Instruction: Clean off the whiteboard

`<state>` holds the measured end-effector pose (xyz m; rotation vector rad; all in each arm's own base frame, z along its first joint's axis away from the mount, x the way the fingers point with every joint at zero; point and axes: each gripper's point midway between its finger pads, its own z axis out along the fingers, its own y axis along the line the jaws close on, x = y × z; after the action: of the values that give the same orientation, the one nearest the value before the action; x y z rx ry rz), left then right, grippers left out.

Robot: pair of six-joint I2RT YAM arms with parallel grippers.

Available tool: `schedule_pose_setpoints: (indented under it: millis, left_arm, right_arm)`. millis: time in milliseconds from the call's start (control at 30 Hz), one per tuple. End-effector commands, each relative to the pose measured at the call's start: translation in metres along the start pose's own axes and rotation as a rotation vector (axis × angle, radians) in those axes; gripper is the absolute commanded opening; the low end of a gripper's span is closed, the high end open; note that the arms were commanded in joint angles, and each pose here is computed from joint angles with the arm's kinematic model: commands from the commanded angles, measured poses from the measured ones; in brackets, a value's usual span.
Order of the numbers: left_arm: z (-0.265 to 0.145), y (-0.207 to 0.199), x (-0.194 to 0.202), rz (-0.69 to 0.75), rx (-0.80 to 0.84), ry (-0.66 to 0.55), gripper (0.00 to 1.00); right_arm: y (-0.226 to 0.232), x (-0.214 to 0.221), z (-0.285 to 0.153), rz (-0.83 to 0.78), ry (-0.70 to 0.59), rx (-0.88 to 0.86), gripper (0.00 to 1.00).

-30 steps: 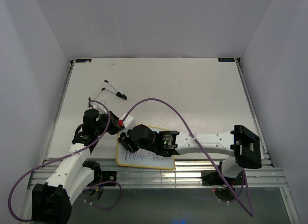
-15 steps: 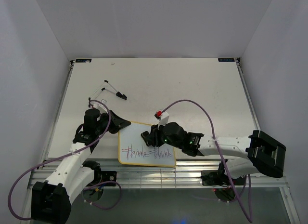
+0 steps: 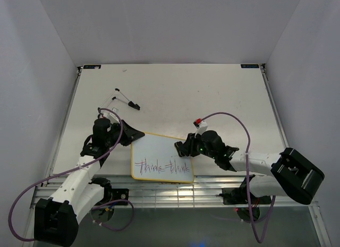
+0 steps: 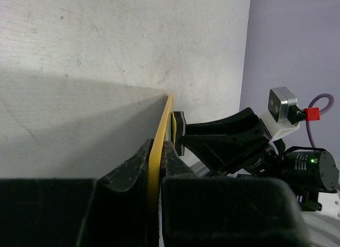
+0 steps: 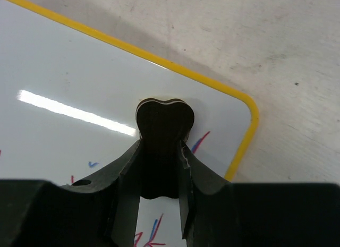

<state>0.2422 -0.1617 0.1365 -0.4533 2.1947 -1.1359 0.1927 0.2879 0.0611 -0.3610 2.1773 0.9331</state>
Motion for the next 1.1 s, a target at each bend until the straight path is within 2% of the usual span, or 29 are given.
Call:
schedule_pose_setpoints:
  millis: [0,167,267,533,767,933,1067]
  left_arm:
    - [-0.004,-0.014,-0.026,0.119,0.004,-0.096,0.00]
    - [-0.003,-0.013,-0.024,0.121,0.002,-0.087,0.00]
    - [-0.002,-0.011,-0.023,0.115,0.001,-0.086,0.00]
    - [-0.001,-0.004,-0.024,0.070,-0.018,-0.114,0.00]
    - [-0.002,0.005,-0.024,0.032,-0.043,-0.142,0.00]
    - [-0.002,0.005,-0.026,0.035,-0.049,-0.151,0.00]
    - [-0.004,0.006,-0.027,0.041,-0.062,-0.153,0.00]
  right_arm:
    - [-0.085,0.104,-0.043,0.005,0.360,0.294,0.34]
    - [-0.091,0.096,-0.045,0.008,0.349,0.343,0.34]
    - [-0.066,0.087,-0.036,0.006,0.339,0.229,0.34]
    - [0.048,0.046,-0.013,-0.111,0.241,-0.071,0.34]
    - [0.135,0.041,-0.009,-0.167,0.225,-0.238,0.34]
    - [0.148,0.043,-0.002,-0.177,0.212,-0.224,0.34]
    - [0.119,0.049,-0.003,-0.162,0.197,-0.121,0.34]
